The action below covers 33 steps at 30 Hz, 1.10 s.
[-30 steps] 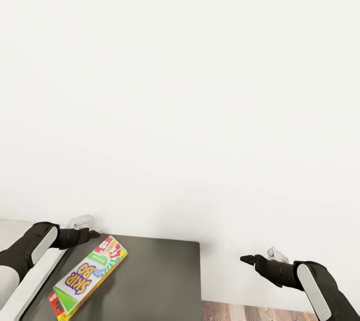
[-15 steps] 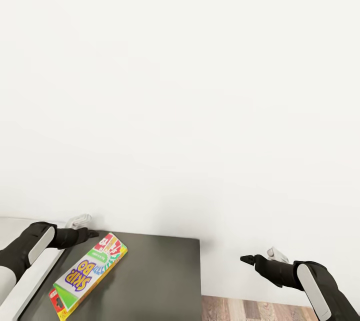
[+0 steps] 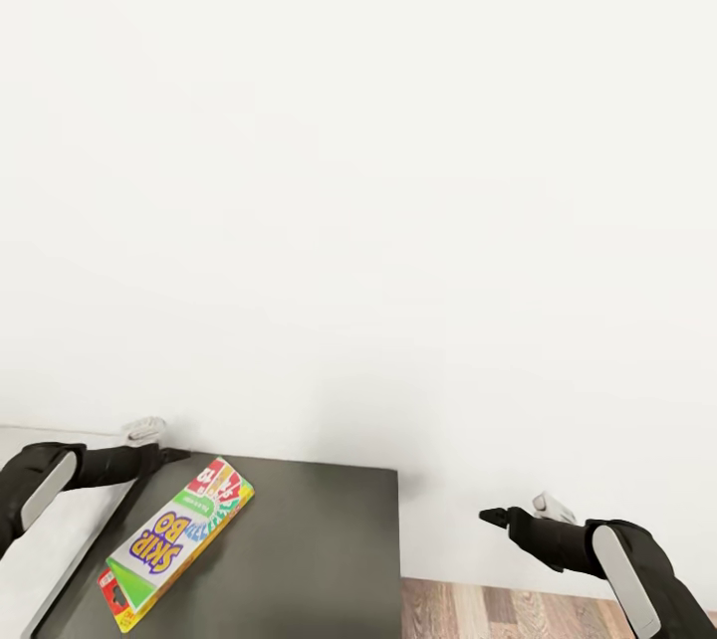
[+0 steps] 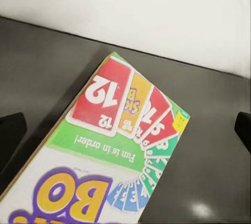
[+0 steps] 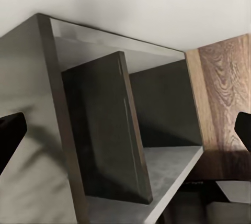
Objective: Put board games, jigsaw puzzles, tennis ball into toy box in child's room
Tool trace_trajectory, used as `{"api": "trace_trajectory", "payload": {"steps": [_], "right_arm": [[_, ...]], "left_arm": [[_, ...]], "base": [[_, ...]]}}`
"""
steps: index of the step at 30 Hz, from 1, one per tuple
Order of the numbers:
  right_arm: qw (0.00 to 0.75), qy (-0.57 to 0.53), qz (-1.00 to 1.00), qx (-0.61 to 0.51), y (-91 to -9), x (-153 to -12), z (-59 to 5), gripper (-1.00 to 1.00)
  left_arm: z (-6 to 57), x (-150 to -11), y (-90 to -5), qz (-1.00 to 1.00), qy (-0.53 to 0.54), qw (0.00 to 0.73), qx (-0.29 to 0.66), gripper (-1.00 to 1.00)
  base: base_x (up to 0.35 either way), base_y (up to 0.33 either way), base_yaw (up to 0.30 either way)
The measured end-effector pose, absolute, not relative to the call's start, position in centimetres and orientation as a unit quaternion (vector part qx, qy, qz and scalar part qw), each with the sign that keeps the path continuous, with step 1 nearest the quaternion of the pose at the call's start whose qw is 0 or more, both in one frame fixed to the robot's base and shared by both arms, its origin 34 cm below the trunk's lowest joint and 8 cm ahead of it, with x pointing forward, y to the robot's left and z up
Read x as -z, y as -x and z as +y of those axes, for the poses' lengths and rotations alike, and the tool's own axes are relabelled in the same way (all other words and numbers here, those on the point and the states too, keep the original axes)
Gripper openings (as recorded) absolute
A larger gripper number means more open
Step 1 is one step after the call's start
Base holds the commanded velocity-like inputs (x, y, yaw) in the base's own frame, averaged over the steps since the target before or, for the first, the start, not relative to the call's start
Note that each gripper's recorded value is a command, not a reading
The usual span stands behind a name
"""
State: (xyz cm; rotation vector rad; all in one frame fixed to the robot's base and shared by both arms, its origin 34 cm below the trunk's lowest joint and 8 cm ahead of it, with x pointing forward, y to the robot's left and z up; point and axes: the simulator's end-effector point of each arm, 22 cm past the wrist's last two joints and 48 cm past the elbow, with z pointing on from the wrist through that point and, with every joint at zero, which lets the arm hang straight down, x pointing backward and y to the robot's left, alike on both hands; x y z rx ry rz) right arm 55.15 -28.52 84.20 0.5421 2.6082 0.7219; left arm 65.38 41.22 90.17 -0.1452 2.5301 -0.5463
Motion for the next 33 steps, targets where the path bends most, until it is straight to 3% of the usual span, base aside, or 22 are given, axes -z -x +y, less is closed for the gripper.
{"api": "trace_trajectory", "payload": {"steps": [33], "right_arm": [[0.164,-0.201,0.932,-0.253,-54.2,-81.8,-28.4,1.0]], "left_arm": [[41.6,-86.9,-64.2,0.952,0.014,0.244,0.185,1.0]], "base": [[0.0,0.0,0.0]]}}
